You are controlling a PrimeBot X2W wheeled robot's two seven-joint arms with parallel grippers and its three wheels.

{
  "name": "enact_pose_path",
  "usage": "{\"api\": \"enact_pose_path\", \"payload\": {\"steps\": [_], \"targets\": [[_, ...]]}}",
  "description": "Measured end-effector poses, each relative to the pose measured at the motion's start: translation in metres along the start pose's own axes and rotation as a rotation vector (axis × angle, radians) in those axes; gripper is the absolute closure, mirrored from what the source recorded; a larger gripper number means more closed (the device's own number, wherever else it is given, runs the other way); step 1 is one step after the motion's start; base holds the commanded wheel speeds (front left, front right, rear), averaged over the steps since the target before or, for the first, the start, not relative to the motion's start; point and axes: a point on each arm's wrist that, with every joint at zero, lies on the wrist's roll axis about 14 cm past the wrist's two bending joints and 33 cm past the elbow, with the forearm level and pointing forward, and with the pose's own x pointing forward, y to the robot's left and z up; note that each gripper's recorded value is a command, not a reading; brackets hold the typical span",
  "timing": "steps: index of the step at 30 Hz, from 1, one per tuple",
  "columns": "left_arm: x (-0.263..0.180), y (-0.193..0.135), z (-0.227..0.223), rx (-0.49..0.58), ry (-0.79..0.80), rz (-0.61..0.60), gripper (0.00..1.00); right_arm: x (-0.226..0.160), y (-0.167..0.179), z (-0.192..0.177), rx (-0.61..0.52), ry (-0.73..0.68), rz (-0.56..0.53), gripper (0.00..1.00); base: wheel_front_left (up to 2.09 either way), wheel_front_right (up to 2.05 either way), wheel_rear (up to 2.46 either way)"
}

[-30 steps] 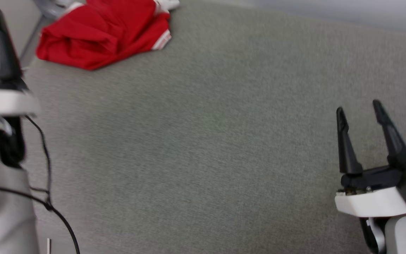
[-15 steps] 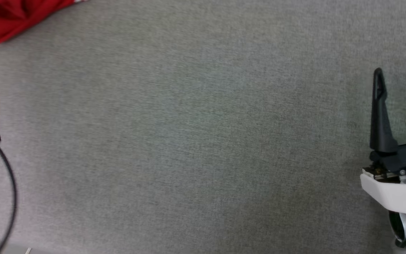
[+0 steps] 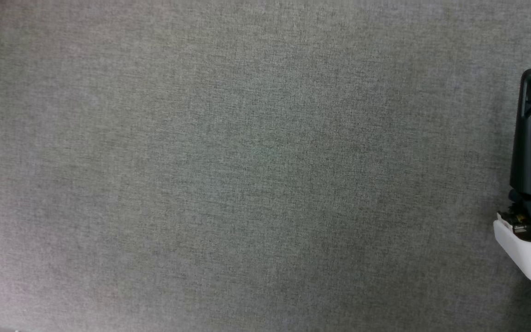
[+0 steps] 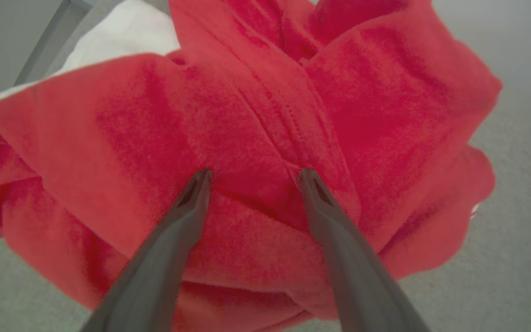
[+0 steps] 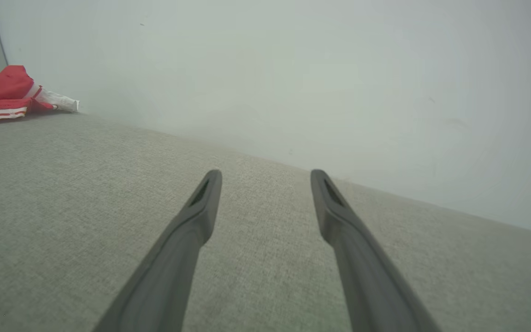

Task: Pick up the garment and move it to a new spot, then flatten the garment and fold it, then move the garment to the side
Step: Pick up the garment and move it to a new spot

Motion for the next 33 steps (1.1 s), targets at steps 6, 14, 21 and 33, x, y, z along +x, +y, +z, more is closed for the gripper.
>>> {"api": "enact_pose_path", "payload": {"steps": [6, 14, 21, 33], "targets": [[0.010, -0.002, -0.027, -0.072, 0.184, -0.025, 0.00, 0.000, -0.003, -0.009, -0.015, 0.009, 0.002, 0.00, 0.00, 0.00, 0.00], [0.018, 0.003, -0.042, -0.110, 0.252, 0.000, 0.70, 0.000, -0.001, -0.013, -0.014, 0.013, 0.008, 0.00, 0.00, 0.00, 0.00], [0.014, 0.006, -0.043, -0.101, 0.246, 0.013, 1.00, 0.000, -0.003, -0.006, -0.019, 0.006, 0.003, 0.00, 0.00, 0.00, 0.00], [-0.066, -0.037, 0.056, 0.158, -0.019, -0.070, 1.00, -0.004, -0.003, 0.056, 0.016, -0.091, -0.027, 0.00, 0.00, 0.00, 0.00]]}}
